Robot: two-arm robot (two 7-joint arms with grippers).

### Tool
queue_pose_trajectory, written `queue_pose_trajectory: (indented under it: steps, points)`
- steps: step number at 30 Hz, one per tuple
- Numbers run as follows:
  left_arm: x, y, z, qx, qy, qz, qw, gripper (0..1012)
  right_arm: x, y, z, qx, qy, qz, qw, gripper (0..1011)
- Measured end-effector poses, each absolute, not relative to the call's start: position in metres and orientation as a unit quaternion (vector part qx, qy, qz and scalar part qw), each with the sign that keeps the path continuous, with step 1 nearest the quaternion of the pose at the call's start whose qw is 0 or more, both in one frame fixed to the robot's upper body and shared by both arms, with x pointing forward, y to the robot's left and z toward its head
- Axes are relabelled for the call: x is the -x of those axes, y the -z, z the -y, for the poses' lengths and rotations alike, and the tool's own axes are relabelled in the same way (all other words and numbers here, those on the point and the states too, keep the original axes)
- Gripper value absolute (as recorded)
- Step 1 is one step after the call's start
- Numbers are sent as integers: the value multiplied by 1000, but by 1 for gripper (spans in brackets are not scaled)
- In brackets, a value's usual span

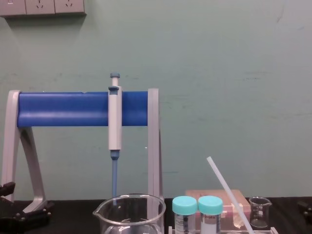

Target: Pick up the stirring rod with one hand, then place it down.

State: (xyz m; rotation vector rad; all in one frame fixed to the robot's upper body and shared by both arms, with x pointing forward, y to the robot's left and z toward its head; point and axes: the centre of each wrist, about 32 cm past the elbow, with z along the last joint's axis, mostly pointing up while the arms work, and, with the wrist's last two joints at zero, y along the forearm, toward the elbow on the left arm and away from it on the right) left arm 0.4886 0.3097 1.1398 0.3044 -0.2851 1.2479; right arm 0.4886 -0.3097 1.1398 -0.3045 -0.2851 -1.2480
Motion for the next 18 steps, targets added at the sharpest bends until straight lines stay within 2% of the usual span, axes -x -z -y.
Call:
queue_pose_trajectory:
  steps: [18]
  points:
    - [-489,-1140,-310,-141,-580,132,791,1000,-489,-1140,310,142,580,132,791,1000]
